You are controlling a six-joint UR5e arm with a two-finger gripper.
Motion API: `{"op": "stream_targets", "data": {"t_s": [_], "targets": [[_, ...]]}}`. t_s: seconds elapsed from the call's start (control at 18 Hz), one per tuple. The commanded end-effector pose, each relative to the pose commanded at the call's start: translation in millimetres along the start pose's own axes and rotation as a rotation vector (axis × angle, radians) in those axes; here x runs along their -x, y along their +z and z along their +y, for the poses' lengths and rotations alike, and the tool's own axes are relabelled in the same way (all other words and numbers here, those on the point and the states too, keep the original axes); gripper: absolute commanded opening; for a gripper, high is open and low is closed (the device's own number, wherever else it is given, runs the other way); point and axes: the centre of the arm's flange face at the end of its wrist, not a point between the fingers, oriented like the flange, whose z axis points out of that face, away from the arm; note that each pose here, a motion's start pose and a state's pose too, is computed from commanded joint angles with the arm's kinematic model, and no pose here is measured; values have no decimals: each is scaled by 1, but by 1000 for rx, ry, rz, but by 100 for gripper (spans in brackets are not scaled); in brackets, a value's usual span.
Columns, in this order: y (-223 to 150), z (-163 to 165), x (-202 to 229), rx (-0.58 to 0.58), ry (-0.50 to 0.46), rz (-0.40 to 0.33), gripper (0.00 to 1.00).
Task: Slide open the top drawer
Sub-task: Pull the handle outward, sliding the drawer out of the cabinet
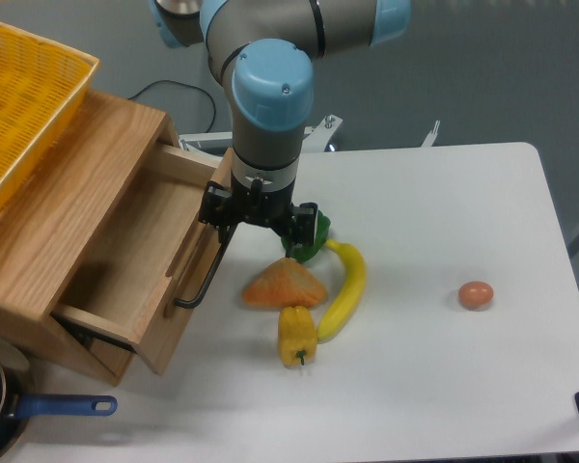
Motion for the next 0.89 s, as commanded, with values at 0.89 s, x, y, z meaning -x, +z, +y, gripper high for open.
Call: {"op": "stream_targets", "data": {"t_s": [0.89], "targets": [[-9,5,26,-9,-7,-21,100]]}}
